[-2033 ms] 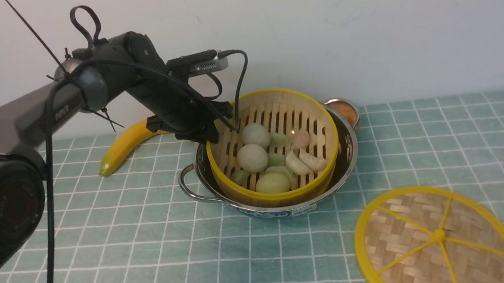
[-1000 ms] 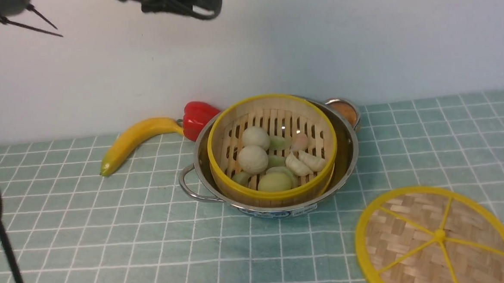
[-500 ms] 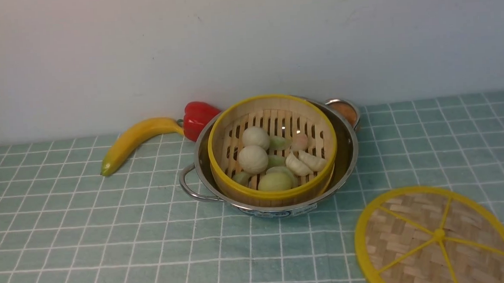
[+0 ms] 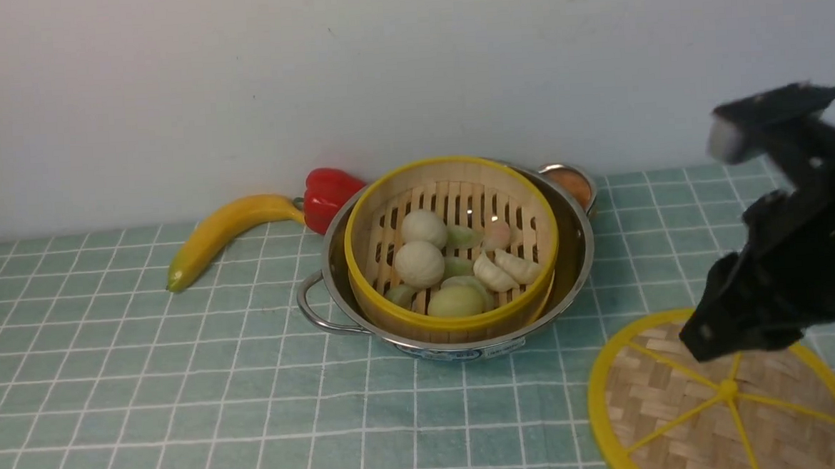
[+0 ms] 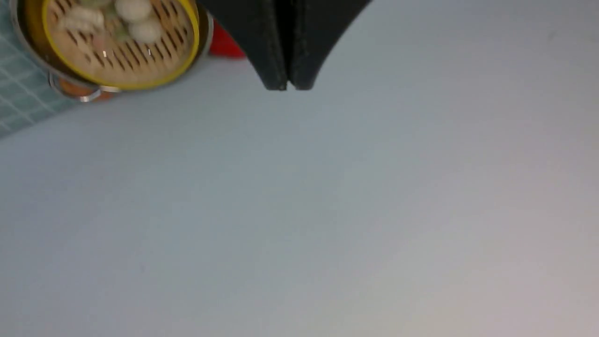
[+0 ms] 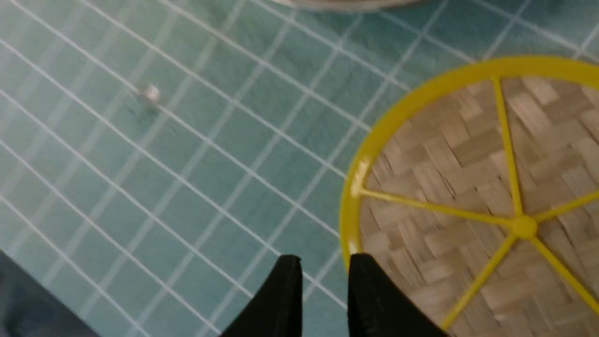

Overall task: Place the steamer in the pot on the blue tablecloth, and put the lid on the steamer.
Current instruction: 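Move the gripper down to the bamboo steamer lid and grasp its center knob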

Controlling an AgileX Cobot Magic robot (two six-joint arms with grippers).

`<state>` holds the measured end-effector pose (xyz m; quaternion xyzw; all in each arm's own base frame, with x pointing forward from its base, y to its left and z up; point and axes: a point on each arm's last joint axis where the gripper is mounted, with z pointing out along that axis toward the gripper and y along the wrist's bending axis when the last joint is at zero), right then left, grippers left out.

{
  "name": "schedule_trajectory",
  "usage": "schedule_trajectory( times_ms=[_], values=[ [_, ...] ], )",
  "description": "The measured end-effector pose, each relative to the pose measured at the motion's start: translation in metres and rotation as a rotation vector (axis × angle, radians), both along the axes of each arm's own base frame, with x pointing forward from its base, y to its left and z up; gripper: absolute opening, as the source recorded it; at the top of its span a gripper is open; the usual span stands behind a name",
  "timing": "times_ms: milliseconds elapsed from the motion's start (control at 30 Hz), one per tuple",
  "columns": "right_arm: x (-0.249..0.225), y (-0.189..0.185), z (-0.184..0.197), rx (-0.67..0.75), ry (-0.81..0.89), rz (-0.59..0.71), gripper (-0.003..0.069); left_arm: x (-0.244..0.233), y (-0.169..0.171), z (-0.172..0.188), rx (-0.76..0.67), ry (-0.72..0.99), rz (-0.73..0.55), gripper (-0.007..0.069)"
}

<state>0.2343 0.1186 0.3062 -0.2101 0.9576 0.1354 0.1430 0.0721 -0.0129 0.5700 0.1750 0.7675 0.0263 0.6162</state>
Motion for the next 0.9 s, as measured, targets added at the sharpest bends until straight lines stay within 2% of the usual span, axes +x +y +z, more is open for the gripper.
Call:
schedule_trajectory(
  times_ms=[33,67,200,333,467,700,900],
  values=[
    [0.003,0.004,-0.011,-0.135,-0.011,-0.006,0.0165,-0.007,0.002,-0.023,0.012,0.053,0.002,-0.0023],
    [0.007,0.003,-0.016,-0.199,-0.018,-0.045,0.0169,-0.011,0.002,-0.038,0.017,0.073,0.002,-0.0023],
    [0.024,-0.008,-0.028,-0.342,-0.059,-0.155,0.0202,-0.020,0.004,-0.070,0.006,0.032,-0.006,-0.0023],
    [0.036,-0.017,-0.036,-0.333,-0.045,-0.205,0.0253,-0.021,0.001,-0.102,-0.024,0.007,-0.028,-0.0021],
    [0.046,-0.020,-0.044,-0.235,-0.022,-0.208,0.0300,-0.017,-0.002,-0.130,-0.061,-0.003,-0.050,-0.0019],
    [0.059,-0.018,-0.065,-0.223,0.026,-0.194,0.0314,-0.004,-0.007,-0.161,-0.087,0.044,-0.063,-0.0019],
    [0.069,-0.014,-0.096,-0.260,0.106,-0.184,0.0316,-0.002,-0.007,-0.164,-0.089,0.040,-0.062,-0.0018]
  ],
)
